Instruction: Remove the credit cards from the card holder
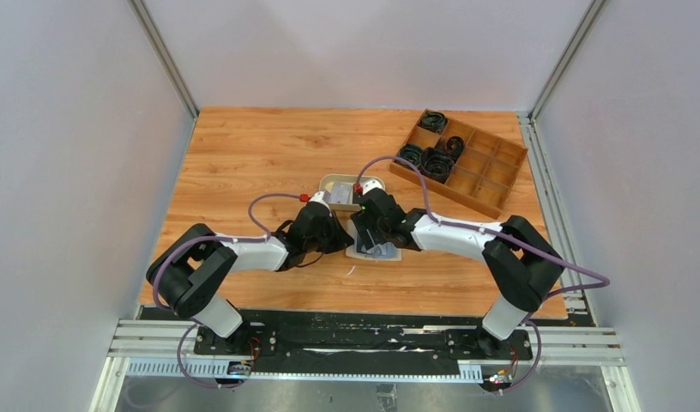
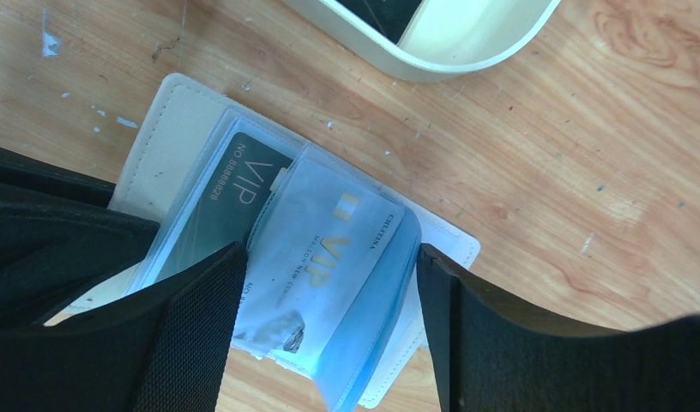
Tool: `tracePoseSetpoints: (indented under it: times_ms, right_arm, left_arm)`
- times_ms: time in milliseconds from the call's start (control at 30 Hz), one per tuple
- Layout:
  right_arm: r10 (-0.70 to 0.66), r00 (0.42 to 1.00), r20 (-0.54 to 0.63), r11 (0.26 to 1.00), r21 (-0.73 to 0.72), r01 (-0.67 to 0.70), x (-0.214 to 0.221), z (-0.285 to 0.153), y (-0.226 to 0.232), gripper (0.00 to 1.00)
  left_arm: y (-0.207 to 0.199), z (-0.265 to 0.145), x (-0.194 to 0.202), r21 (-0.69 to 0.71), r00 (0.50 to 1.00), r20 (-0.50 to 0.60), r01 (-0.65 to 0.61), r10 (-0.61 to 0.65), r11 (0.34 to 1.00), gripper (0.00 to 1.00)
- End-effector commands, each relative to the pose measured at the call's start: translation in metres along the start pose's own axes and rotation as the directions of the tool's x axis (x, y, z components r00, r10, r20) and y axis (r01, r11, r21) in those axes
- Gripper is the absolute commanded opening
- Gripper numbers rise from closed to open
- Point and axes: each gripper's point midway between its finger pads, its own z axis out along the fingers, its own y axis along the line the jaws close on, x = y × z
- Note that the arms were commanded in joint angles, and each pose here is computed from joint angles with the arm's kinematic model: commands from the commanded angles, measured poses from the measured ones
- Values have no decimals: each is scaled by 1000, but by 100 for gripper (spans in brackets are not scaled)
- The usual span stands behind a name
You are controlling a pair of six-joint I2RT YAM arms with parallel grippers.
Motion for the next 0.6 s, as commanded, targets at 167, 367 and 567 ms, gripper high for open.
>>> tracePoseSetpoints:
  times_ms: [167, 367, 567]
  right_arm:
    - [-103, 994, 25, 982, 159, 98, -18, -15, -33, 88]
    - [-70, 992, 101, 994, 88, 61, -35, -24, -23, 98]
    - [121, 984, 128, 966, -243, -87, -31, -28, 6, 95]
  left_arm:
    - [23, 1, 13, -91, 997, -50, -62, 57, 994, 0]
    - [25, 2, 14, -102, 996, -60, -72, 66, 992, 0]
    - [27, 1, 14, -111, 995, -62, -78, 72, 991, 0]
